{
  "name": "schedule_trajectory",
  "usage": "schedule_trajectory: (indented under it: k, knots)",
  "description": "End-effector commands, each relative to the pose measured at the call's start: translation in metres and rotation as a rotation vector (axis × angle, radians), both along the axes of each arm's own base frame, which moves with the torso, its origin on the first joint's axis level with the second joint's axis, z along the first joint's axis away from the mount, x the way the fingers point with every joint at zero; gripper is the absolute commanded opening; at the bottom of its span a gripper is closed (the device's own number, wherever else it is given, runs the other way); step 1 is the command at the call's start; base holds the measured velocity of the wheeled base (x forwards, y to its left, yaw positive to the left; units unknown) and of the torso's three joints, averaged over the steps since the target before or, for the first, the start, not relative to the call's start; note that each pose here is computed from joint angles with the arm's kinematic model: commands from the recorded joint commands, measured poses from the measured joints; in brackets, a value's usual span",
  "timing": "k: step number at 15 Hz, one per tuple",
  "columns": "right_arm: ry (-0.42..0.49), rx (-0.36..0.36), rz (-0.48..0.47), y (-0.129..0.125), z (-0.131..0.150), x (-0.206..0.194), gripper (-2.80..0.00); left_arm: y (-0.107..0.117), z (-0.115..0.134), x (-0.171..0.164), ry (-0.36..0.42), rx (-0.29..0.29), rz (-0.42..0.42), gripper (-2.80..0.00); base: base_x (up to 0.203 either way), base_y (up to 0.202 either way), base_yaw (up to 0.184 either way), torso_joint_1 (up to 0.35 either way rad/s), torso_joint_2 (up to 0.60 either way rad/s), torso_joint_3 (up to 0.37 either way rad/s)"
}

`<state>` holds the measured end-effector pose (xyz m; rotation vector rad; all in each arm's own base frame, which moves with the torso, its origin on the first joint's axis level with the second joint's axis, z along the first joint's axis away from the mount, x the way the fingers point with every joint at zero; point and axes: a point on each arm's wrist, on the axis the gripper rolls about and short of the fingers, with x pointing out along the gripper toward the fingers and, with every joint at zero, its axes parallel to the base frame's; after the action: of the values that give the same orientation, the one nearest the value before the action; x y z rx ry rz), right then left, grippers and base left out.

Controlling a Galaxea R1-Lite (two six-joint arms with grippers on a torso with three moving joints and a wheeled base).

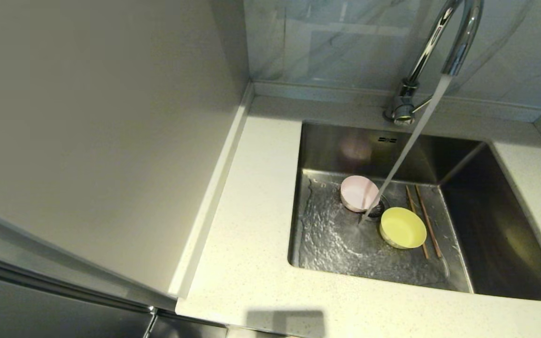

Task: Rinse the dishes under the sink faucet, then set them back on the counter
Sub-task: Wait for the water to rinse the bowl

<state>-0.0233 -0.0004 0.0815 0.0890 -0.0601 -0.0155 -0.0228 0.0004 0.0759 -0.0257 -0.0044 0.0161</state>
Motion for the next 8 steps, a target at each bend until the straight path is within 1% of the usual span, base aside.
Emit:
schedule_trajectory:
  k: [1, 8]
  knots:
    - [0.003, 0.000, 0.000, 0.0000, 0.0000, 0.0003, -2.80, 0.0000, 0.0000, -0.0002, -0.003, 0.000, 0.001, -2.80, 0.000, 0.000, 0.000, 0.000, 0.00, 0.000]
    - [0.003, 0.000, 0.000, 0.0000, 0.0000, 0.0003, -2.80, 0.0000, 0.0000, -0.0002, -0.003, 0.000, 0.001, -2.80, 0.000, 0.000, 0.000, 0.000, 0.00, 0.000]
